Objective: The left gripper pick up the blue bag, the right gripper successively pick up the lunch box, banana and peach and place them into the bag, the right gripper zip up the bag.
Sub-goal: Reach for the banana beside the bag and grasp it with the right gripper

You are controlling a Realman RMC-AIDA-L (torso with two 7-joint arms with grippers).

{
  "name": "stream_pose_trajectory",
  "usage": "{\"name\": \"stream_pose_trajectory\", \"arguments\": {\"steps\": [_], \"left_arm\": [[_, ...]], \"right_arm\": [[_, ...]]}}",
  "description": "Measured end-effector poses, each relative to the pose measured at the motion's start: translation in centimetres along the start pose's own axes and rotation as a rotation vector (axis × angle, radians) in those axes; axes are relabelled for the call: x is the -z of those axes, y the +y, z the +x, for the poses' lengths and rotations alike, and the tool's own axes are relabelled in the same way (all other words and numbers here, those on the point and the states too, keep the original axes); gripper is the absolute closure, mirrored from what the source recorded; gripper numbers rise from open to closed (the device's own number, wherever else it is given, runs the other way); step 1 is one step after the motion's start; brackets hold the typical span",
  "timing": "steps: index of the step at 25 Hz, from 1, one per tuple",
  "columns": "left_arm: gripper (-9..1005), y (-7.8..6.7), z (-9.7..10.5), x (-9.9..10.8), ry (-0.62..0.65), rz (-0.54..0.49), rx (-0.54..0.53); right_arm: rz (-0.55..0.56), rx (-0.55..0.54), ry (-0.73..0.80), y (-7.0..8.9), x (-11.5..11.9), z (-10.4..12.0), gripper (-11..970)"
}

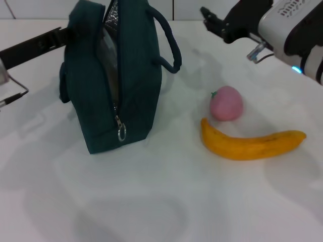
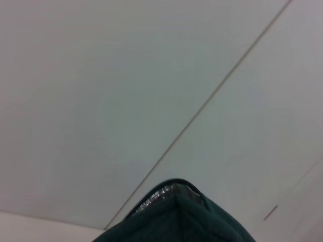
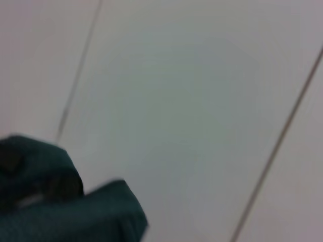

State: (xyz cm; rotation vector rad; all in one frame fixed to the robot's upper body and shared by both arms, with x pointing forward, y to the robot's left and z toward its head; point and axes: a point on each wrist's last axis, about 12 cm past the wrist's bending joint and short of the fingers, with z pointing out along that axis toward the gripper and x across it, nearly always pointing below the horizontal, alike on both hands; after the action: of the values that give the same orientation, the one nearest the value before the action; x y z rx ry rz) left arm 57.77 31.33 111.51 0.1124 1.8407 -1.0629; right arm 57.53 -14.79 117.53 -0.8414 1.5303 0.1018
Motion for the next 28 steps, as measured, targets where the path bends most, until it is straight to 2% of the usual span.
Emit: {"name": "stream_pose_trajectory", "arguments": {"steps": [6, 13, 17, 22, 28], "left_arm": [[913, -0.3, 1.3, 2.3, -0.03, 0.065, -0.09], [911, -0.8, 2.3, 3.9, 0.073, 0.146, -0.172], [910, -1.0, 2.4, 4.2, 0.133, 0.176, -0.206], [909, -1.1, 2.4, 3.9, 0.141, 0.185, -0.219], [907, -1.1, 2.6, 3.3, 0.125, 0.176, -0.255]], "right_arm": [[-0.059, -0.047, -0.036, 1.8, -0.5, -1.3, 324], [-0.113, -0.192, -0.056, 2.5, -2.2, -2.4, 324], [-0.14, -0.25, -0.059, 2.5, -2.5, -3.0, 324], [-0.209, -0.362, -0.084, 2.4, -3.3, -5.1, 324], [-0.385, -0.493, -0.059, 1.2, -4.4, -7.9, 323]]}}
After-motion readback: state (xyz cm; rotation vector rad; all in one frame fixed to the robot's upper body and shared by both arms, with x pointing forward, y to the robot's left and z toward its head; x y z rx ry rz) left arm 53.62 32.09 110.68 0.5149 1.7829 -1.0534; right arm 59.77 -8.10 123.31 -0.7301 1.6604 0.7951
